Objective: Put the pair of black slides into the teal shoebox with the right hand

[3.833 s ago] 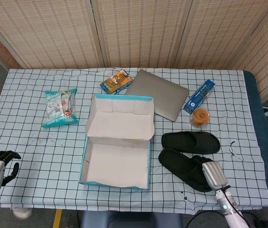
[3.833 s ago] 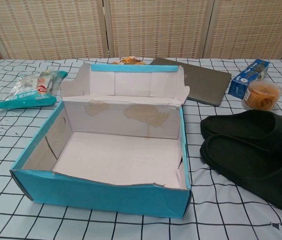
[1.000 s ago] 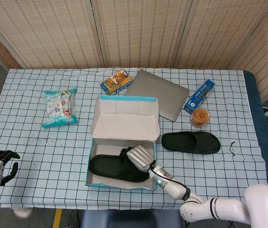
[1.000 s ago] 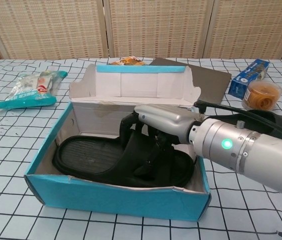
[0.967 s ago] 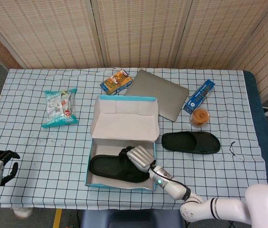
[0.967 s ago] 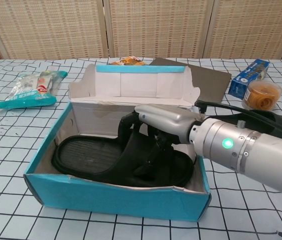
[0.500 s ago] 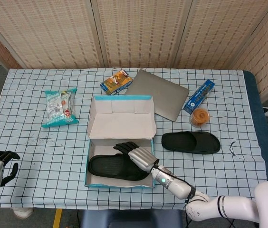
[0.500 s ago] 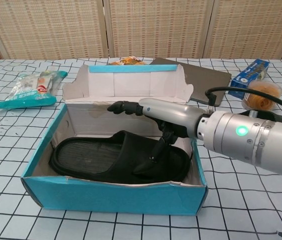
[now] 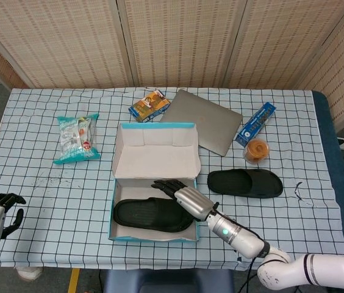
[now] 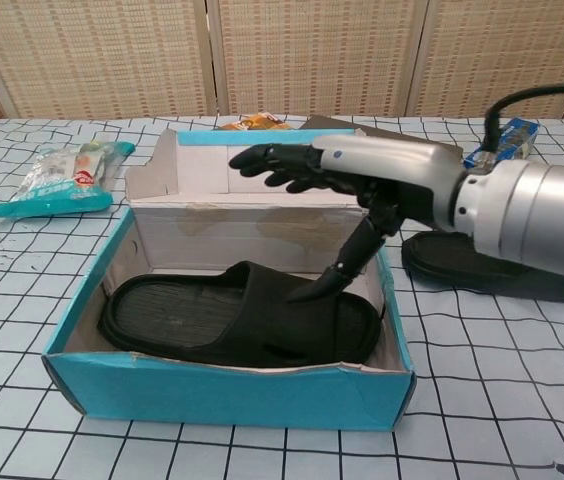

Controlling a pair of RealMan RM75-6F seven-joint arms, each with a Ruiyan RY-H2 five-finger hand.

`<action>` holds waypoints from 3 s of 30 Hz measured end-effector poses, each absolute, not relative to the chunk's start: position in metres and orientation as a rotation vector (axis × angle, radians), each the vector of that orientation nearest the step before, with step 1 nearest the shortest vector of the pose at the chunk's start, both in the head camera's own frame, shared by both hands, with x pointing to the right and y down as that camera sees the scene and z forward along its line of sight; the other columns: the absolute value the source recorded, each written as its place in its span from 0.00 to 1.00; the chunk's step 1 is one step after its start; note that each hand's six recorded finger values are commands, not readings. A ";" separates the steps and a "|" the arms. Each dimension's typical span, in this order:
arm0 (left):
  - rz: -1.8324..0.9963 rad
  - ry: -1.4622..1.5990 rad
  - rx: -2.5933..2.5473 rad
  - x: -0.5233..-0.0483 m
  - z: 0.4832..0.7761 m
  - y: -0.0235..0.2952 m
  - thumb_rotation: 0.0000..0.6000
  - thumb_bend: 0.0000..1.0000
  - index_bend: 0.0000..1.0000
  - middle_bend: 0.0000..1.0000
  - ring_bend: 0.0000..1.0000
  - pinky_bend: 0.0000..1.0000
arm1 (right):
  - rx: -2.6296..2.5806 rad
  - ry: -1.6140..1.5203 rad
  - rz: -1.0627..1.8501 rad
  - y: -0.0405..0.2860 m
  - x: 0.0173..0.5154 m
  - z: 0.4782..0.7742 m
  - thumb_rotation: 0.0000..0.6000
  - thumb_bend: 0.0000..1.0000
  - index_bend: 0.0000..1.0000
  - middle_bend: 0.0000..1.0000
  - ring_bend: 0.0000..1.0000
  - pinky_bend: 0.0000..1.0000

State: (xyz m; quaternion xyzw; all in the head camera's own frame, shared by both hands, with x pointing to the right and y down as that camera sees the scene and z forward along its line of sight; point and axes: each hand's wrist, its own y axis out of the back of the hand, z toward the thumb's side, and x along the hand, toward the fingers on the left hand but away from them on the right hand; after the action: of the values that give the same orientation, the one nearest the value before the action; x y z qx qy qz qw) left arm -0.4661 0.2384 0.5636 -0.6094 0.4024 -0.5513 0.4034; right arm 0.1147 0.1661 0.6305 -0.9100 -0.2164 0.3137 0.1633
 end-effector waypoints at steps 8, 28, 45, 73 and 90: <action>-1.398 1.012 -1.528 -0.466 0.564 0.238 1.00 0.49 0.46 0.44 0.39 0.52 | -2.186 -0.558 0.978 0.161 0.190 0.622 1.00 0.00 0.00 0.00 0.00 0.00; -1.425 0.990 -1.524 -0.467 0.569 0.240 1.00 0.49 0.46 0.44 0.39 0.52 | -1.952 -0.601 1.377 0.145 0.346 0.677 1.00 0.00 0.00 0.00 0.00 0.00; -1.422 0.984 -1.529 -0.466 0.570 0.241 1.00 0.49 0.46 0.44 0.39 0.52 | -2.020 -0.615 1.480 0.139 0.345 0.733 1.00 0.00 0.02 0.06 0.00 0.01; -1.424 0.987 -1.540 -0.465 0.571 0.241 1.00 0.49 0.46 0.44 0.39 0.52 | -1.721 -0.739 1.288 0.138 0.330 0.687 1.00 0.00 0.62 0.64 0.52 0.60; -1.413 0.991 -1.545 -0.464 0.569 0.241 1.00 0.49 0.46 0.44 0.39 0.52 | -1.410 -0.879 0.710 0.178 0.175 0.594 1.00 0.00 0.66 0.69 0.56 0.63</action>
State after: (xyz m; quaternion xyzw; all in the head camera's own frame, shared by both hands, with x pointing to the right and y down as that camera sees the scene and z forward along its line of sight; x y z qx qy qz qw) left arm -0.4641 0.2414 0.5691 -0.6111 0.3919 -0.5589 0.4008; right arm 0.1746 0.1779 0.5944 -0.6130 -0.3820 0.3086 0.6189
